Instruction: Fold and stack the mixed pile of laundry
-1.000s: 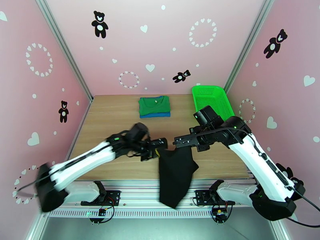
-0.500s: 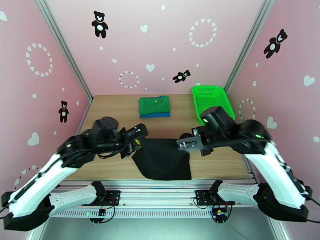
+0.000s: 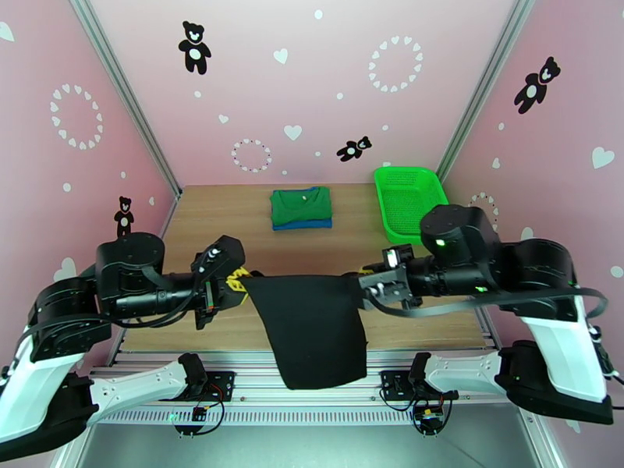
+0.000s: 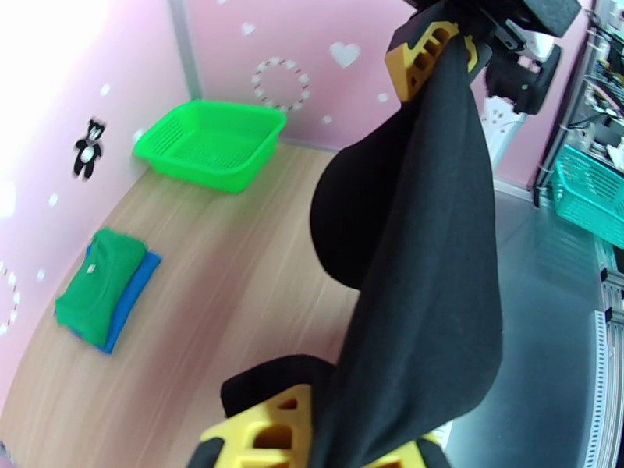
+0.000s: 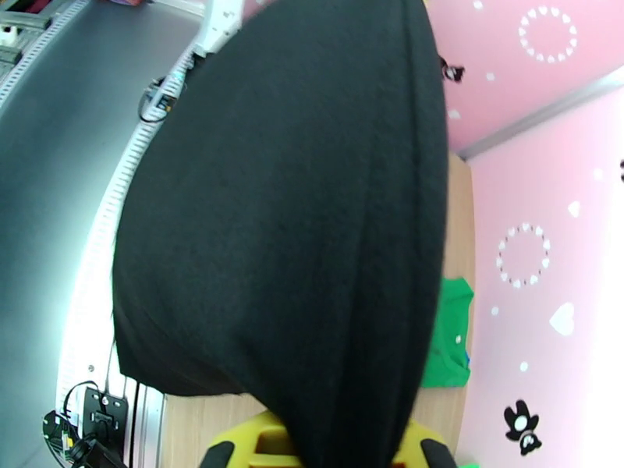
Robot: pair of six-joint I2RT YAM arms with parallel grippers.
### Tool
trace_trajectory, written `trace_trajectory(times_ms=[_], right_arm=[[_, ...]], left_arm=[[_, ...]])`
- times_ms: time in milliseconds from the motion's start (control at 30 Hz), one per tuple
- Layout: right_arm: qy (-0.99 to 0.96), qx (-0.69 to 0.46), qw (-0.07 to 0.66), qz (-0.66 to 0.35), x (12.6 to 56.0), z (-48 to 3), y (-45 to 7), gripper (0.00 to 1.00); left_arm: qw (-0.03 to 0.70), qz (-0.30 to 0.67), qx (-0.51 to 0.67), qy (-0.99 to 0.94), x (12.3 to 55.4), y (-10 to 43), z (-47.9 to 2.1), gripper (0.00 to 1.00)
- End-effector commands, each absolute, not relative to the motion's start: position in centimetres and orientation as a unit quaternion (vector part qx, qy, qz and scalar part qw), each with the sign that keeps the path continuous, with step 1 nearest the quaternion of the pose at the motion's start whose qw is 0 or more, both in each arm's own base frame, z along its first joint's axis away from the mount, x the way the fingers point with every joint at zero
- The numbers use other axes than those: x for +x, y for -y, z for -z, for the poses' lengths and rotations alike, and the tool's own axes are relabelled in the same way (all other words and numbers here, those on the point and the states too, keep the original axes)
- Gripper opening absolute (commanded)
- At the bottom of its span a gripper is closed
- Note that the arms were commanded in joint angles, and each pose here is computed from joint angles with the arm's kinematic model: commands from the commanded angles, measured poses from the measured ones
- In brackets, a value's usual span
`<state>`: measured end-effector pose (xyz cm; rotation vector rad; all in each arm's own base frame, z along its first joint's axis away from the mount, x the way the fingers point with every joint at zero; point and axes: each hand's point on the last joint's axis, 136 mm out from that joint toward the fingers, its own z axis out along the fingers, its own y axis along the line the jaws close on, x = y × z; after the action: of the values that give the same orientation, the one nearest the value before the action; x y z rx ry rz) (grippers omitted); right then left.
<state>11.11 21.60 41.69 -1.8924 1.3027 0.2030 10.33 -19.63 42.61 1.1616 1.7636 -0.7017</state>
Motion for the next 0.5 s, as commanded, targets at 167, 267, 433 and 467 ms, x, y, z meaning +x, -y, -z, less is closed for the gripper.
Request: trace_trajectory(times_ms=[167, 267, 433, 467], right_arm=[[-0.662, -0.715, 0.199, 0.104, 18.6, -33.2, -15.5, 0.0], [-0.697, -0.676, 0.195, 0.14, 24.1, -30.7, -15.9, 0.0], [-0.73, -0.613, 0.25, 0.171, 32.5, -27.2, -17.6, 0.0], [-0.734, -0.603, 0.26, 0.171, 33.9, -26.5, -17.9, 0.0]], left_arm=[[0.431, 0.041, 0.369, -0.822, 16.1, 12.3, -37.1, 0.0], [0.421, -0.023, 0.346, -0.839, 19.8, 12.2, -35.7, 0.0], [0.39, -0.066, 0.286, -0.873, 27.3, 11.4, -31.9, 0.0], [0.377, -0.07, 0.279, -0.88, 28.8, 11.2, -30.6, 0.0]])
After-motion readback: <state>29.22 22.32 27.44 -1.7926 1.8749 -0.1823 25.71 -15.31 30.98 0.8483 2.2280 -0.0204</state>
